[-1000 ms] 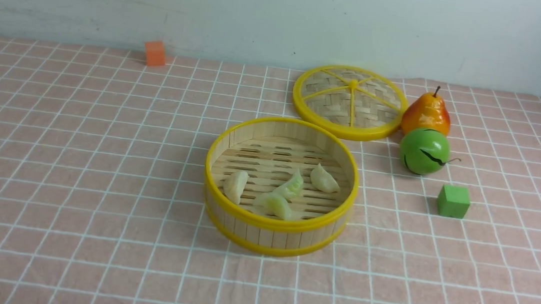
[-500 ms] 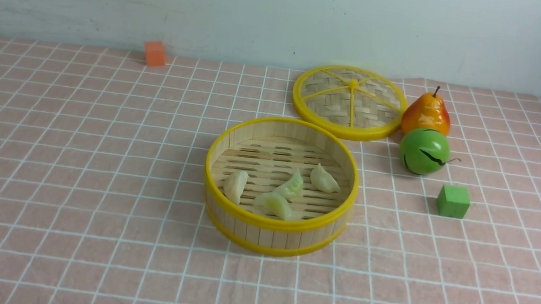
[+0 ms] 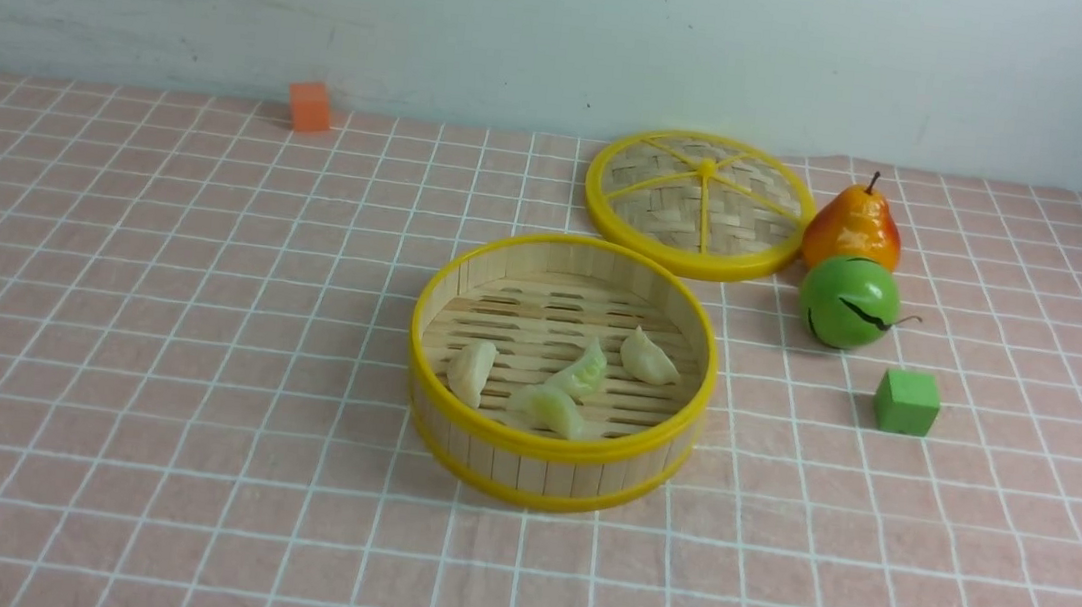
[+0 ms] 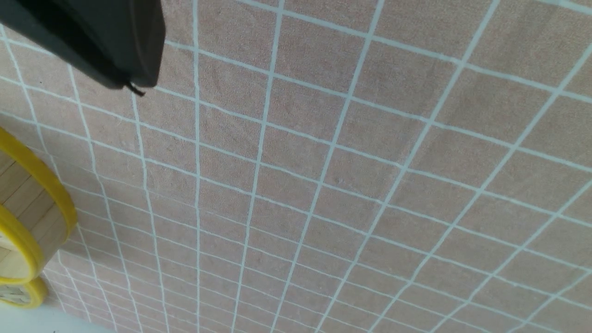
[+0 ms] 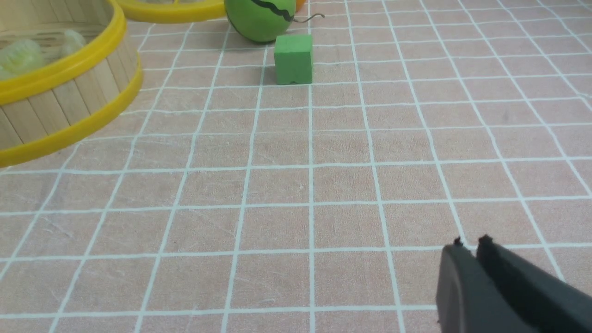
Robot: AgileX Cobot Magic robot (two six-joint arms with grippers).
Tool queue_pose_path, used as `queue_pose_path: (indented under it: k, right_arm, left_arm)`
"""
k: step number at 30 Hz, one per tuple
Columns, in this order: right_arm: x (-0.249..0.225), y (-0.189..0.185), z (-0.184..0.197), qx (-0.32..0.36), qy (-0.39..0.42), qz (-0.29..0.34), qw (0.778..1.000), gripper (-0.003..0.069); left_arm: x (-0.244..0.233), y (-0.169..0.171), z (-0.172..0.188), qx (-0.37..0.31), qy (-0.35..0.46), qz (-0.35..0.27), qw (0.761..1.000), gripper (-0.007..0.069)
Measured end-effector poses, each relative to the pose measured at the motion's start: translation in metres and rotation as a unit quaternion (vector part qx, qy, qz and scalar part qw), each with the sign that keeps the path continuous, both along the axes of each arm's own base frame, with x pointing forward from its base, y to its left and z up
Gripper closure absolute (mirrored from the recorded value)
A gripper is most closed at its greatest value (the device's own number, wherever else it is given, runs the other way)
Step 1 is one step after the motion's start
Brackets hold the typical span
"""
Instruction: Put the dumplings into the steamer on the table with the pink tablecloth.
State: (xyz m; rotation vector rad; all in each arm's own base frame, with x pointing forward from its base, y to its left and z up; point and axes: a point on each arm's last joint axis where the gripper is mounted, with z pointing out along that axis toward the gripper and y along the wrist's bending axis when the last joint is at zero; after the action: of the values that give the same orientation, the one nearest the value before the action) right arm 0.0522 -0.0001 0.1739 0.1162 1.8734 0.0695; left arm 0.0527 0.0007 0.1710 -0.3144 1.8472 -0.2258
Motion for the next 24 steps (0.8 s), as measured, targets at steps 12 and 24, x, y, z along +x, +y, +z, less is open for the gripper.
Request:
queue_pose_path:
  k: [12,24]
  right_arm:
    - [0.0000,0.0000,0.0000,0.000,0.000,0.000,1.000,0.0589]
    - [0.0000,0.0000,0.0000,0.000,0.000,0.000,1.000,0.0574]
  left_arm:
    - [0.0000,0.0000,-0.0004,0.000,0.001,0.000,1.000,0.0639]
    - [-0.0003,0.0000,-0.0014,0.000,0.006,0.000,1.000,0.0638]
